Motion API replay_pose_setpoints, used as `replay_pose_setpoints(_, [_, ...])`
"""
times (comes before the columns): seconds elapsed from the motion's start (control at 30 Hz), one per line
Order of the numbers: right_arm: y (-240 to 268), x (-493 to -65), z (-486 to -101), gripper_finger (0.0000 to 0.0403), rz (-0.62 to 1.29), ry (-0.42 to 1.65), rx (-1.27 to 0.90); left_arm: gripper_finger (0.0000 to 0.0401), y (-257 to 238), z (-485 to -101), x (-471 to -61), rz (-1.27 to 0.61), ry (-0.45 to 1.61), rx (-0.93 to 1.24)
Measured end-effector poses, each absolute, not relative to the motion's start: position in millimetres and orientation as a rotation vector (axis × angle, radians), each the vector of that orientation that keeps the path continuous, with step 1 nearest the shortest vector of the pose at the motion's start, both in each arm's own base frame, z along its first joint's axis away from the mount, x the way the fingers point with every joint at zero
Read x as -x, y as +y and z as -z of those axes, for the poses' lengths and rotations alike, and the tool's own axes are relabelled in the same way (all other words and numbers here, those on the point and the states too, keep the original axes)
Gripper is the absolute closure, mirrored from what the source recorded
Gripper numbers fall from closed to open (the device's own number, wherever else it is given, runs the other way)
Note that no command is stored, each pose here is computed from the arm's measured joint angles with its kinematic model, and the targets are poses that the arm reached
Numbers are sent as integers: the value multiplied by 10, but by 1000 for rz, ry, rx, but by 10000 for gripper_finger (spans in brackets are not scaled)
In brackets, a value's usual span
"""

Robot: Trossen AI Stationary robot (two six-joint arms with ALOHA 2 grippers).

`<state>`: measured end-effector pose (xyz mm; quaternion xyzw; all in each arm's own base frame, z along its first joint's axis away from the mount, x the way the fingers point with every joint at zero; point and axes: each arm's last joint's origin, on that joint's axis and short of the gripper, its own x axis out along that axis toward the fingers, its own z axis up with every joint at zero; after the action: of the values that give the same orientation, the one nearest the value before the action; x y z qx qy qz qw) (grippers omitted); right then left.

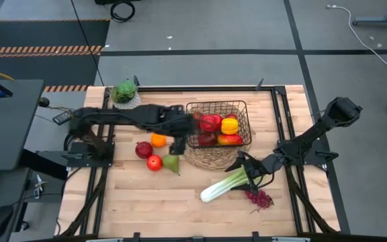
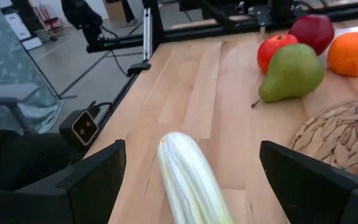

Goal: Build produce basket
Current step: Put the red apple into the black wire basket

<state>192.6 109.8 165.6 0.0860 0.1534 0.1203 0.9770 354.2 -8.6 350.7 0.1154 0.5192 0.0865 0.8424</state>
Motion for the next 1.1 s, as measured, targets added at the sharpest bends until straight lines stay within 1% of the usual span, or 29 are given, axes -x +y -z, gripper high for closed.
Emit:
replay_pose_setpoints(0.17, [1110,-1928,-1681,30,-251,285,-177,7,-277,-3204,-3219,-166,1052,-159])
replay_pose_setpoints(0.27, [1111,-1932,-1696,30,-252,270,-176,7,-381,-3014,-3048,-154,1074,-113])
replay_pose_setpoints(0.4, [1112,-1936,-1710,30,-254,253,-164,7,-505,-2790,-2939,-185,1114,-40])
replay_pose_setpoints(0.57, [1105,-1940,-1720,30,-231,239,-163,7,-707,-2629,-2835,-200,1160,21])
replay_pose_setpoints(0.7, [1105,-1940,-1721,30,-231,239,-163,7,-833,-2559,-2728,-191,1216,-43])
replay_pose_setpoints(0.83, [1105,-1940,-1721,30,-232,238,-163,7,-896,-2387,-2622,-192,1269,-86])
replay_pose_setpoints(1.1, [1106,-1941,-1726,30,-234,232,-150,7,-830,-2010,-2493,-188,1339,-134])
